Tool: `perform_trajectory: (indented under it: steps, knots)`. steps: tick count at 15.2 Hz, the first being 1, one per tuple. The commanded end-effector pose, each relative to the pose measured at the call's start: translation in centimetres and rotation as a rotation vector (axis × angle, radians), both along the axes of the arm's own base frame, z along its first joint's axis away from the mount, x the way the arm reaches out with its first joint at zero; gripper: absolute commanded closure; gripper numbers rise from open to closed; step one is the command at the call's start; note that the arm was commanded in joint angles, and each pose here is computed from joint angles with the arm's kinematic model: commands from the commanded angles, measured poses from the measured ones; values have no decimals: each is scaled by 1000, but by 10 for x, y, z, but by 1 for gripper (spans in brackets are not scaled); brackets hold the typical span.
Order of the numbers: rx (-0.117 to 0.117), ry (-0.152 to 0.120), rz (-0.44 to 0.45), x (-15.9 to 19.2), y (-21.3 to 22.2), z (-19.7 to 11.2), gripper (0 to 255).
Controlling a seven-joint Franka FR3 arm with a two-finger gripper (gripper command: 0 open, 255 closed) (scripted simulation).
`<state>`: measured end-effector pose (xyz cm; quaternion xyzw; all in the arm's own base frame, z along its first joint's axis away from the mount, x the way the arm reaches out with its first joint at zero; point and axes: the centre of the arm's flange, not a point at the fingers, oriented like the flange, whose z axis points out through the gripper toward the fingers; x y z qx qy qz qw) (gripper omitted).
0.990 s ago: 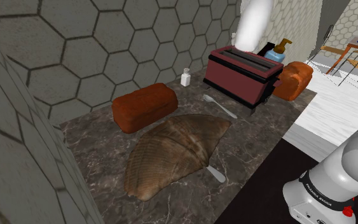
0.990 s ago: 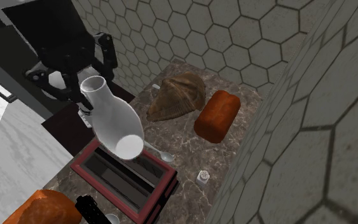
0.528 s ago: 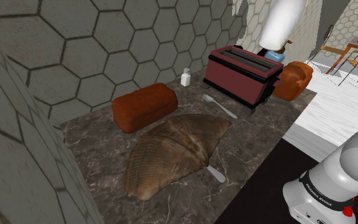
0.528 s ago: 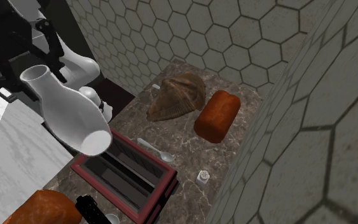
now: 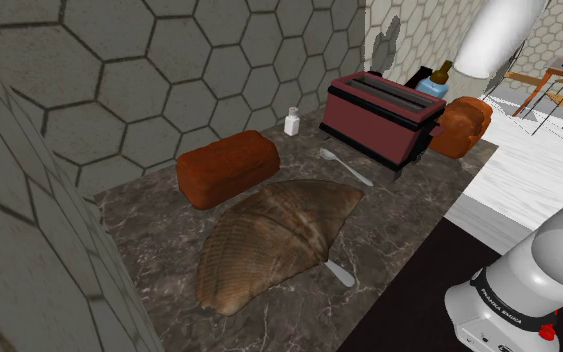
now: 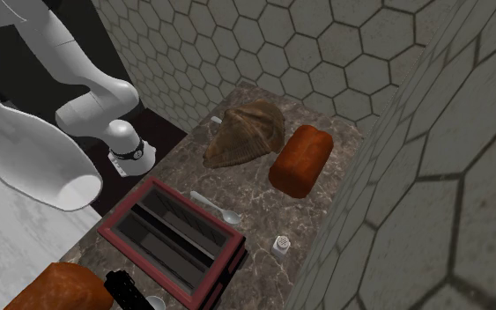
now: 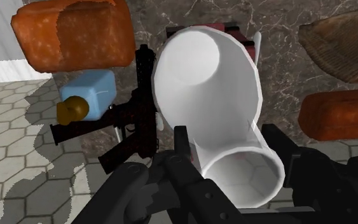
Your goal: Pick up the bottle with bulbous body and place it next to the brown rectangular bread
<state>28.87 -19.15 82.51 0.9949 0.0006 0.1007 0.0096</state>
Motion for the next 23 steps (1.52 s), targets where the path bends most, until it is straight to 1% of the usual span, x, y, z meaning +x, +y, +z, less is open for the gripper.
perform_trajectory:
  steps: [1, 5, 23]
  knots:
    - [0, 0, 1, -19, -11, 8, 255]
    - [0, 0, 1, -63, -41, 21, 255]
    - [0, 0, 1, -63, -41, -74, 255]
